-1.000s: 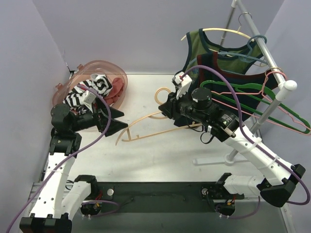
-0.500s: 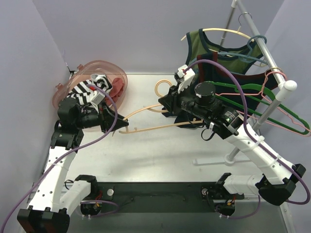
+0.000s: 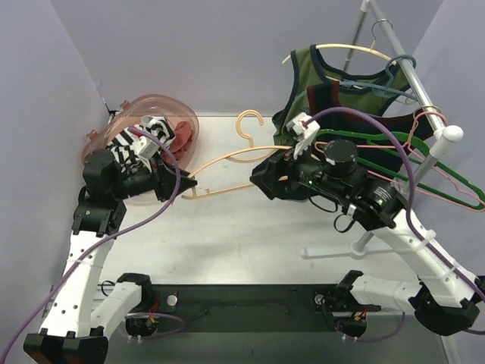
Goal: Remove the tank top from the hanger
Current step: Place the hanger at the clothesline.
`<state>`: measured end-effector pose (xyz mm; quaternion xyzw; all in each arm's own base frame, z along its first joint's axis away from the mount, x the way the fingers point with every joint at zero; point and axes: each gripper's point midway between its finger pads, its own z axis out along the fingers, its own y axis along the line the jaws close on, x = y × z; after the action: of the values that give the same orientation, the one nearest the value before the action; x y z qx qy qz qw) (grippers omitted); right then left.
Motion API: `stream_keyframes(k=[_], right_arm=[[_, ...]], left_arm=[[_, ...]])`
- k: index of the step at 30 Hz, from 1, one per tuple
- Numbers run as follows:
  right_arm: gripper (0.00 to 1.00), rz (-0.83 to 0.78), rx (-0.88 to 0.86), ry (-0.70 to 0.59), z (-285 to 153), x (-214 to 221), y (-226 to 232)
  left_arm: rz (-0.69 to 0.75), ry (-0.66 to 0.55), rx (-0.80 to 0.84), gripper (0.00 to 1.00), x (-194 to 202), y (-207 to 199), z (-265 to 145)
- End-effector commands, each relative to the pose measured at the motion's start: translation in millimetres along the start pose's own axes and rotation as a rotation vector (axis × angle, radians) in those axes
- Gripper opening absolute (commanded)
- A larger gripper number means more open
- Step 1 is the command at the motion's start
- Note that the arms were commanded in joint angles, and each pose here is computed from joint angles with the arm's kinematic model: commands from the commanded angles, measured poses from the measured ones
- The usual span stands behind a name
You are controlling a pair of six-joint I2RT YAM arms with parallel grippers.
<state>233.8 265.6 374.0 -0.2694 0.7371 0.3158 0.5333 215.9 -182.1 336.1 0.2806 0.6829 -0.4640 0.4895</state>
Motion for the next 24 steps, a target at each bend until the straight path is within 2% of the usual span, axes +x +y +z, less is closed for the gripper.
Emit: stream_keyframes(k=[1, 5, 13, 15, 24], right_arm=[[0.91, -0.011, -0.04, 0.047, -29, 17, 7], [0.94, -0.028, -0.058, 0.068, -54, 32, 11], [0.94, -0.018, -0.224, 0.226, -68, 106, 36], [0.94, -0.026, -0.211, 0.25, -67, 119, 35], [0.94, -0.044, -0.277, 0.28, -76, 137, 47]], left_arm=[[0.158, -0.08, -0.102, 0.0, -42, -2, -8], [0.166, -0.083, -0.171, 0.0, -49, 10, -5], [0.28, -0.117, -0.2, 0.0, -90, -8, 15], [0.282, -0.057, -0.197, 0.0, -84, -8, 26], [0.307, 0.007, -0.113, 0.0, -78, -34, 20]])
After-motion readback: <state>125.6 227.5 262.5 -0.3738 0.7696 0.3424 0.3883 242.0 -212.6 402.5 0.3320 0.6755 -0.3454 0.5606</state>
